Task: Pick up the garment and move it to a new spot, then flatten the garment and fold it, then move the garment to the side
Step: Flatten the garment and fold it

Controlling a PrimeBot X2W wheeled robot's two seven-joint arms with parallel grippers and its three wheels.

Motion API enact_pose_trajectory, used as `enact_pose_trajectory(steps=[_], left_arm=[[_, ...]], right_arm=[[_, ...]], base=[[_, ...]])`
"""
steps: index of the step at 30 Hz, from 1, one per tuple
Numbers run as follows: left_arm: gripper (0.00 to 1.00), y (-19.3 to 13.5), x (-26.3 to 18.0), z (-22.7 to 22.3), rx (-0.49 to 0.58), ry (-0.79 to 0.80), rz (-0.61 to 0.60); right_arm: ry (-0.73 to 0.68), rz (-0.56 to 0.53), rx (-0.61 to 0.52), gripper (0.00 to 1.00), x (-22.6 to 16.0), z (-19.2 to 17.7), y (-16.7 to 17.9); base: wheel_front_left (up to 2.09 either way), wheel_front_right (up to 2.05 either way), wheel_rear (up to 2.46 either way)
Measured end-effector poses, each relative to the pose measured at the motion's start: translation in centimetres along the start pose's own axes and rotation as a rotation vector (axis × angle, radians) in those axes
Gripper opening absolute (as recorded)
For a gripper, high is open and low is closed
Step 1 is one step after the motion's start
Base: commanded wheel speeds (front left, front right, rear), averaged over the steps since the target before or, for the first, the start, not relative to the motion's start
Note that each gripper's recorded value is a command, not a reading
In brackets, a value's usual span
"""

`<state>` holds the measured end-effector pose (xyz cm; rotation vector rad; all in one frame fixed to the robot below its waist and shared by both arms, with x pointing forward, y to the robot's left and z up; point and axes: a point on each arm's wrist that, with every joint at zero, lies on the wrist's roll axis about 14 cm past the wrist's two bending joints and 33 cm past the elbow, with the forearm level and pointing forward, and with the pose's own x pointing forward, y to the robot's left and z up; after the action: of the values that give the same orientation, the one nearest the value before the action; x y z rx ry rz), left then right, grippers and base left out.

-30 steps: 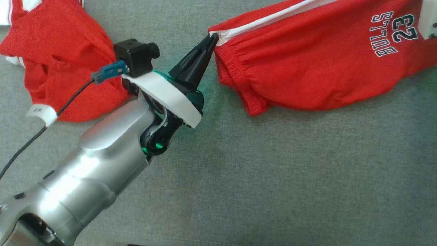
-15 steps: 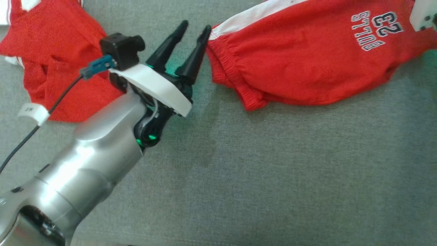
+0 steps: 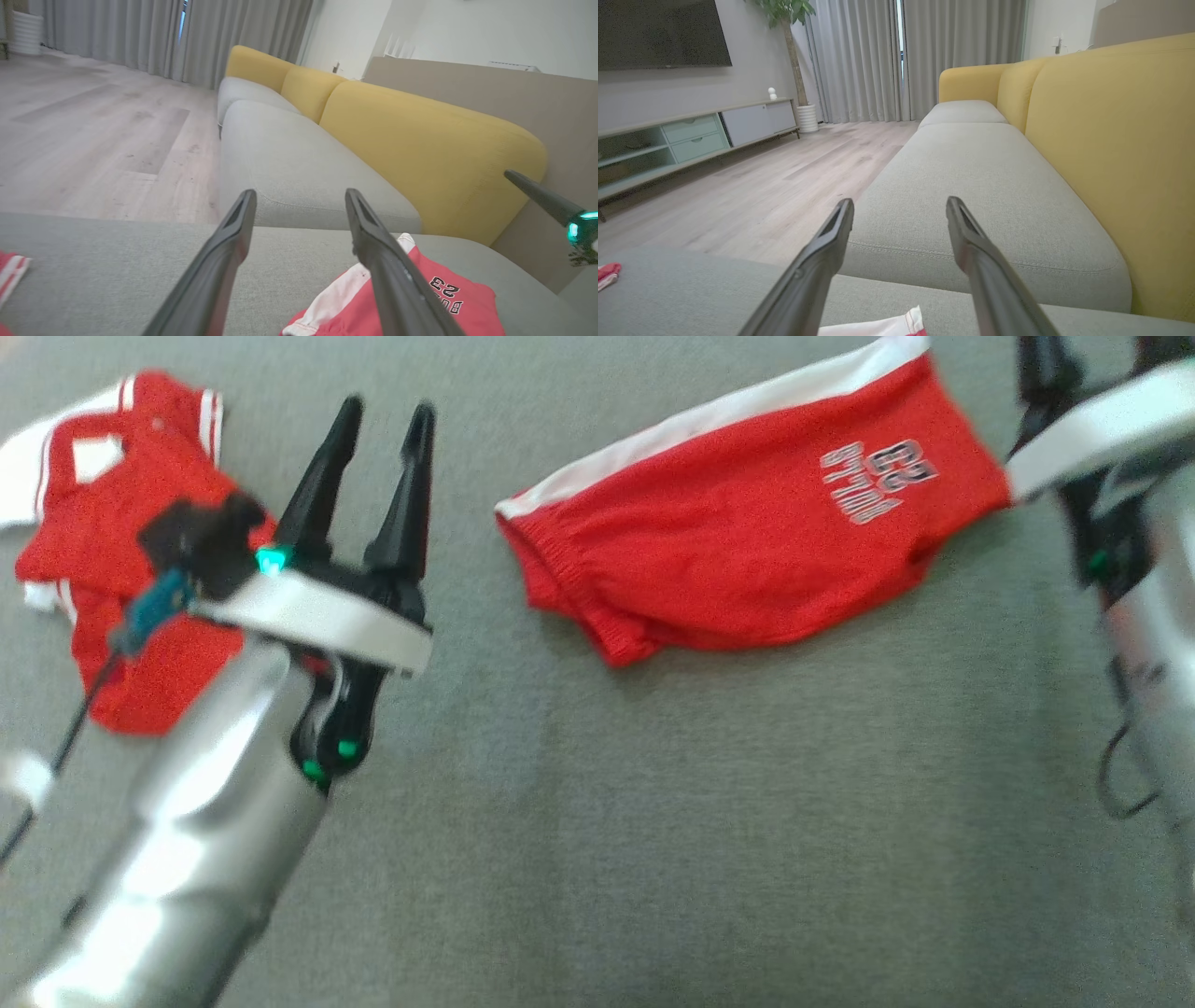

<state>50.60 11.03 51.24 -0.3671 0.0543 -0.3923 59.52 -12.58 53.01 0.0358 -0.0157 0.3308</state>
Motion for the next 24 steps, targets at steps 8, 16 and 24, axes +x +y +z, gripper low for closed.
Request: enact_pose_trajectory(steps=[8, 16, 24], left_arm=[[1.00, -1.6, -4.5, -0.3, 0.078, -0.065, 0.067], [1.00, -2.4, -8.2, -2.6, 0.085, -0.053, 0.133], [1.00, -2.6, -9.9, -4.2, 0.132, -0.025, 0.158]], right_arm=[[-0.017, -0.089, 0.042, 1.00, -8.2, -1.5, 1.0], [0.017, -0.199, 0.077, 1.00, -15.9, -4.4, 2.0], [0.031, -0.231, 0.091, 1.00, -18.2, -5.2, 1.9]], base=[[0.00, 0.00, 0.00], [0.00, 0.00, 0.00], [0.00, 0.00, 0.00]])
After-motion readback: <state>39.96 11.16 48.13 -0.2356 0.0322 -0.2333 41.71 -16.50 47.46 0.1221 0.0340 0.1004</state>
